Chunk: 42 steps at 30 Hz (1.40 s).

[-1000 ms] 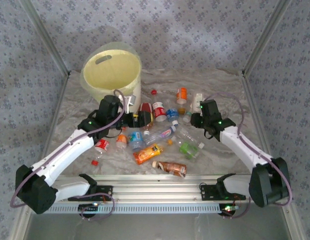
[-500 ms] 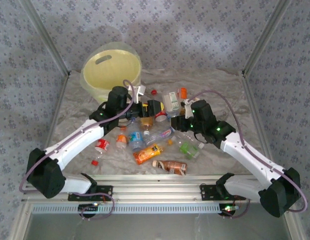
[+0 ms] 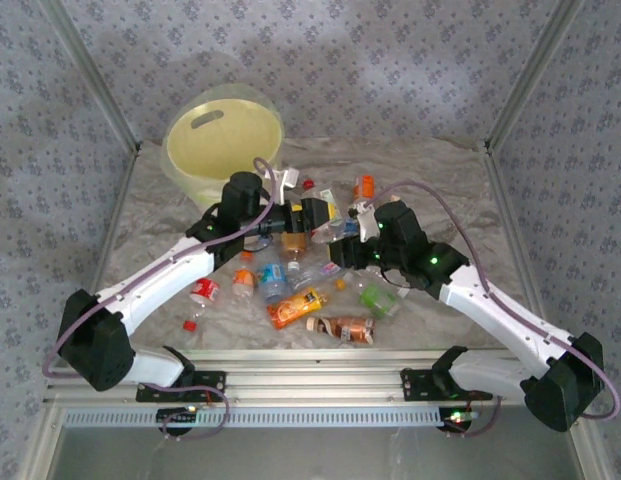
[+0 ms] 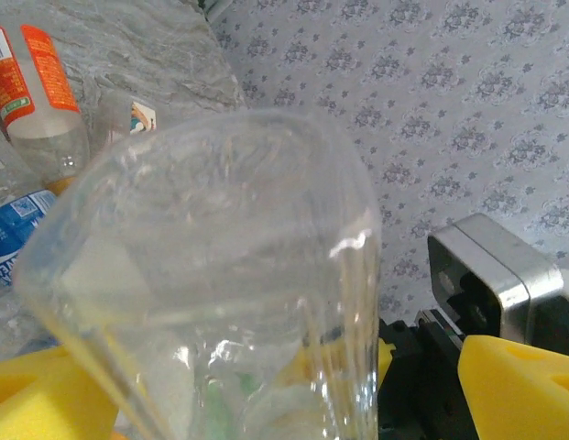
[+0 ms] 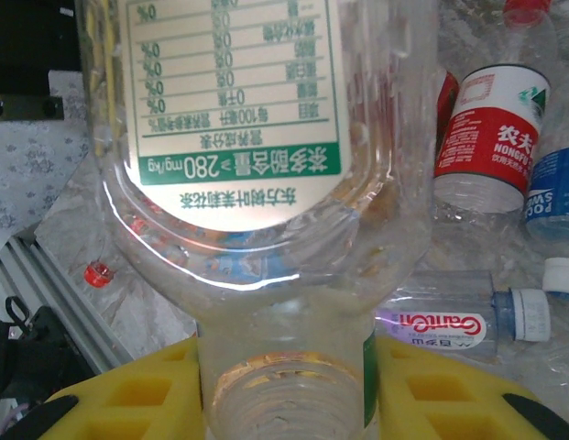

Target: Put the plastic bottles in the bin

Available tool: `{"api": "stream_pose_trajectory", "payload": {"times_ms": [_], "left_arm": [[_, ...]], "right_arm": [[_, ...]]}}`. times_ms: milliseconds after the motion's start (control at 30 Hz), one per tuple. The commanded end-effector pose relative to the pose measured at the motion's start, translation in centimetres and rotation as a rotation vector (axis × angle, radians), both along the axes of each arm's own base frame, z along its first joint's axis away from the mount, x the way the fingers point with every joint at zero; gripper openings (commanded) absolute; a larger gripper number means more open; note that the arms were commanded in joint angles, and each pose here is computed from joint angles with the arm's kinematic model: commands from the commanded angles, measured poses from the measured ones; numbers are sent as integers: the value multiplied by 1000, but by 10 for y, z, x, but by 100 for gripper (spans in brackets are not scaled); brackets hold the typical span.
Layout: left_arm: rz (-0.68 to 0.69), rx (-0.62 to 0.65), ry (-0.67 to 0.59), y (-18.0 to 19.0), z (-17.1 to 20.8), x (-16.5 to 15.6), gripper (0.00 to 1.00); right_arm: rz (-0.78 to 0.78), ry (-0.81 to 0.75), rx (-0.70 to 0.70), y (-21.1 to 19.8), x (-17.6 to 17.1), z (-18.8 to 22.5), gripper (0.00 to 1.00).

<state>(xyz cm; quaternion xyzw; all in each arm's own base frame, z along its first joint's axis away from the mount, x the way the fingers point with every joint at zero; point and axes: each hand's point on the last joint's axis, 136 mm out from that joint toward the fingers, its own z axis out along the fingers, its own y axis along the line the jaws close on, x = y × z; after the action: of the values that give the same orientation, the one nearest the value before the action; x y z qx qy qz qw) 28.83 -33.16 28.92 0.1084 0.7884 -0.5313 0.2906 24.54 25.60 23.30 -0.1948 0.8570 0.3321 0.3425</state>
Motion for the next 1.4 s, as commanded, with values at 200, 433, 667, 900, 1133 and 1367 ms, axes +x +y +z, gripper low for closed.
{"api": "stream_pose_trajectory", "payload": {"times_ms": [200,433,667,900,1133,1367], "left_arm": [[-14,-72,-55,-3,31,-3,69],[-11,-87,-53,1,46,-9,59],[47,-32,-78,25,63,0,58],[108,43,-176,59,101,14,58],[213,117,-295,104,152,44,59],[353,252,-410,149,172,82,59]], "right_arm": [[45,-26,16,12,-4,12,39],[52,-50,30,16,-5,21,44],[40,-119,66,8,-11,48,78],[15,-195,81,-10,-18,80,100],[-65,-237,79,-28,-10,108,100],[-159,-284,49,-46,-3,120,100]]}}
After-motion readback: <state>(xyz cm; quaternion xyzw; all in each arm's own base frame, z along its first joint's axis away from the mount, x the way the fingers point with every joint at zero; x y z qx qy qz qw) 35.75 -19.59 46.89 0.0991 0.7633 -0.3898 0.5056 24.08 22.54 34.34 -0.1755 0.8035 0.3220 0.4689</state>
